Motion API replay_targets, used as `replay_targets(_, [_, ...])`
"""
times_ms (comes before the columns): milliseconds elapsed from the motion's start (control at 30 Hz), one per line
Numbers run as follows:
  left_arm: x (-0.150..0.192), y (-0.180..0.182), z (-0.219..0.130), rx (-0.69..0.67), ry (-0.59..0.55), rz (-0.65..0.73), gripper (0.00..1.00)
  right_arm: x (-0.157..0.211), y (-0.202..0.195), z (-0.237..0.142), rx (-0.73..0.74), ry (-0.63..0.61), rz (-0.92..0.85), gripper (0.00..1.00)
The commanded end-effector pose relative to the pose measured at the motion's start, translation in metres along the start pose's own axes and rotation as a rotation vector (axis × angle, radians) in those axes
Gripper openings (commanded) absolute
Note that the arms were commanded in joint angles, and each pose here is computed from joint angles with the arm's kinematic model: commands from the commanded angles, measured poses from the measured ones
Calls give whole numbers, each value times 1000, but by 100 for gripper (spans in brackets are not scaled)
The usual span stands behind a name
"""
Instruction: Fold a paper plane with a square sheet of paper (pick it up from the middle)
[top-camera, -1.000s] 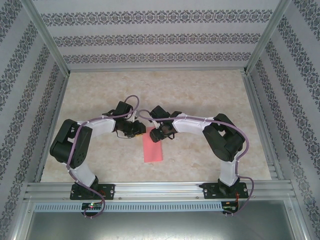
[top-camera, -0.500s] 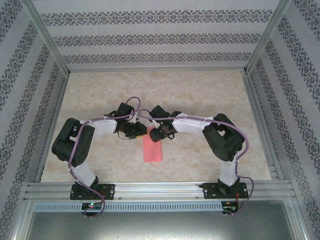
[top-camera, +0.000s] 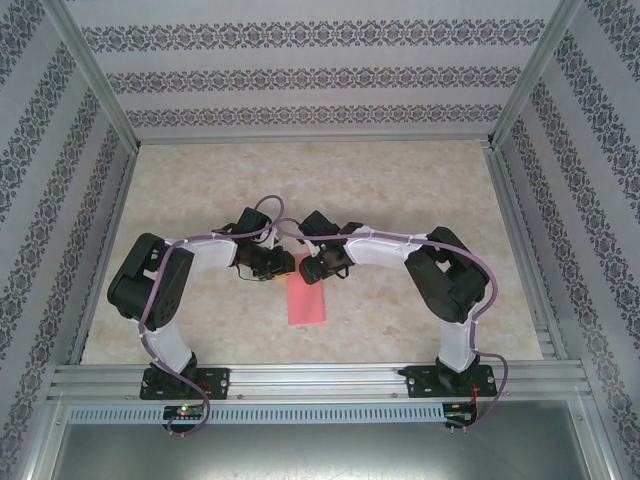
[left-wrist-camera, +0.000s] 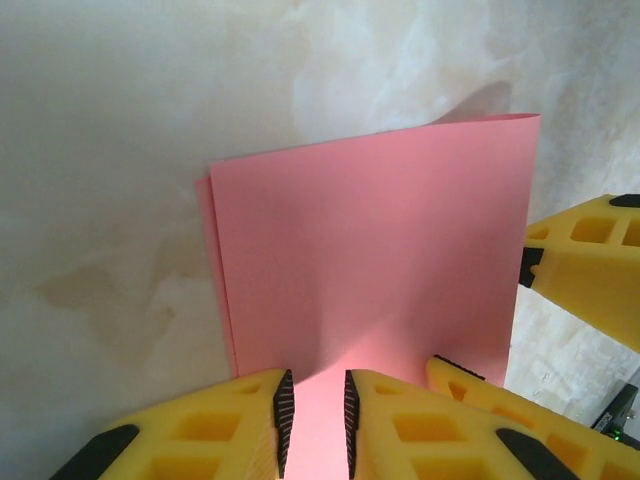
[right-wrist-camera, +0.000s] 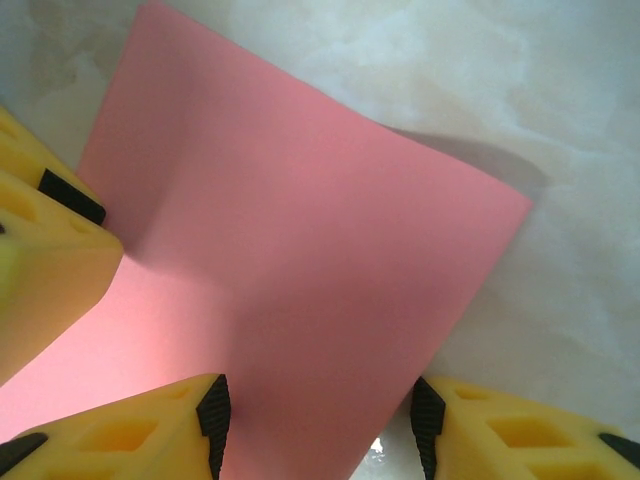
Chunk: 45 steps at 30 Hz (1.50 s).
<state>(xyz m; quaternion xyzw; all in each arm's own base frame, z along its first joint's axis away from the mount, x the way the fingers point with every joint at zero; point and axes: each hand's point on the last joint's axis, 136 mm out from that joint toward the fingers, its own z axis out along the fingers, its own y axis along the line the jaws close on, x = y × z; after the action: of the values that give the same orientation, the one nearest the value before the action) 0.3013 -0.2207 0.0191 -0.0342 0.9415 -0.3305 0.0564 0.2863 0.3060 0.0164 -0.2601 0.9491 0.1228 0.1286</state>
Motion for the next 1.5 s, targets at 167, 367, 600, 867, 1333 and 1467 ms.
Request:
replay_targets(167, [27,53,20,-224,93,18,26,-9,0,-8,-17,-52,14,57])
replay_targets(367, [28,66,23,-288,108,40,25,-21,-3,-42,-132,-144,117,58])
replay_targets(600, [32,74,26,-332,124,60,25,-21,19,-64,-353,-185,267,47])
replay_targets(867, [34,80,26,-376,135,82,25,-13,26,-32,-446,-103,369,19])
replay_targets(1333, [38,97,22,-483,159,120,25,11,-21,14,-328,-37,405,6])
replay_targets(1467, [39,99,22,-490,166,123,25,23,-37,13,-265,-24,418,4])
